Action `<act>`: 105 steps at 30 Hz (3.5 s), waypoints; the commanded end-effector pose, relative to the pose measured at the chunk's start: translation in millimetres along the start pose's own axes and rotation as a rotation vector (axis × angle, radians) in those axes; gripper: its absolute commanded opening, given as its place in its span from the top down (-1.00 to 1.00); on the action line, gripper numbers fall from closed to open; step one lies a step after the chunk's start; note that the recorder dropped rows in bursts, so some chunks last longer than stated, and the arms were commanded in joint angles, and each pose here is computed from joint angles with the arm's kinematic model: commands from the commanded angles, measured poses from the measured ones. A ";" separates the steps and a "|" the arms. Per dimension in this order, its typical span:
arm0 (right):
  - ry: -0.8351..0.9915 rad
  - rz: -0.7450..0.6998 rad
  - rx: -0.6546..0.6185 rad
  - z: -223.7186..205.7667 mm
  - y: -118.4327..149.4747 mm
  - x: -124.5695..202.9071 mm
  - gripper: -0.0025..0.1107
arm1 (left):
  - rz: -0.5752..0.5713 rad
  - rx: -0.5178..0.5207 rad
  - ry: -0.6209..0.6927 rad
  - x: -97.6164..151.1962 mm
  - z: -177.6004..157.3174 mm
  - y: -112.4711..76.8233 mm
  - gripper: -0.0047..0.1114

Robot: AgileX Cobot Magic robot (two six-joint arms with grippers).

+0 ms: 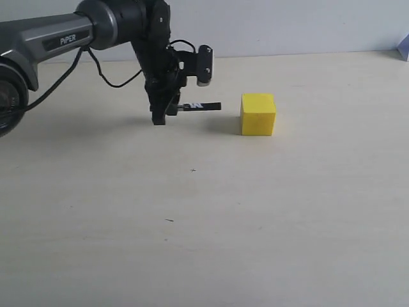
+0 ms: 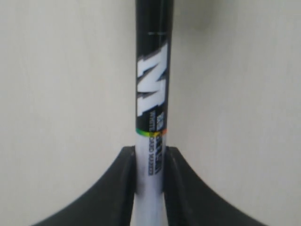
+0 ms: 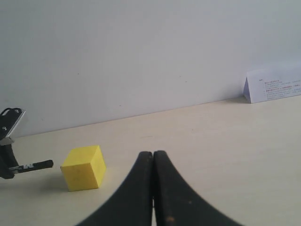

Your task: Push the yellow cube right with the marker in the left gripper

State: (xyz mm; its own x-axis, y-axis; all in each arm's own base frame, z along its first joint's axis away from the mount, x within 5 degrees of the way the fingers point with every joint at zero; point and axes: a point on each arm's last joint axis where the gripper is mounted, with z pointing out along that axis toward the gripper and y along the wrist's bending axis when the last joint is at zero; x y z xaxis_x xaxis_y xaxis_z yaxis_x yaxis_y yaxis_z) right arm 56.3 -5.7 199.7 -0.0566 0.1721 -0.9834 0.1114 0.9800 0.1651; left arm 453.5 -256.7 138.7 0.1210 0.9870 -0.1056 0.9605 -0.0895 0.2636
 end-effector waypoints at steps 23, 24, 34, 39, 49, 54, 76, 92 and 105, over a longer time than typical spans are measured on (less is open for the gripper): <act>-0.012 -0.005 0.001 -0.2 -0.2 0.2 0.96 | -0.071 -0.075 0.013 5.2 2.0 9.4 0.92; -0.012 -0.005 0.001 -0.2 -0.2 0.2 0.96 | -0.057 -0.074 0.030 1.9 1.9 7.3 0.92; -0.012 -0.007 0.001 -0.2 -0.2 0.2 0.96 | -0.017 -0.123 0.139 -22.3 14.3 -6.0 0.92; -0.012 -0.007 0.001 -0.2 -0.2 0.2 0.96 | -0.057 -0.115 0.121 -23.6 14.6 -6.9 0.92; -0.012 -0.007 0.001 -0.2 -0.2 0.2 0.96 | -0.064 -0.147 0.060 -58.5 6.5 -16.1 0.92; -0.012 -0.007 0.001 -0.2 -0.2 0.2 0.96 | -0.040 -0.175 0.028 -86.5 -9.9 -22.1 0.92; -0.012 -0.004 0.001 -0.2 -0.2 0.2 0.96 | -0.042 -0.064 0.138 -53.6 18.7 -19.7 0.92; -0.012 -0.004 0.001 -0.2 -0.2 0.2 0.96 | 0.039 -0.102 0.095 -85.1 18.0 -33.6 0.92; -0.012 -0.004 0.001 -0.2 -0.2 0.2 0.96 | -0.046 -0.090 0.099 -91.7 17.4 -40.2 0.92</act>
State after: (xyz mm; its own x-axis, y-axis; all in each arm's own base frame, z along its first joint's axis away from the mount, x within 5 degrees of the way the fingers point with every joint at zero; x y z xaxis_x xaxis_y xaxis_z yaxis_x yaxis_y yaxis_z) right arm 56.3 -5.7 199.7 -0.0566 0.1721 -0.9834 0.1114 0.9800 0.1651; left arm 411.0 -342.1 117.2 0.0729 0.9973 -0.0125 0.9382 -0.0643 0.3401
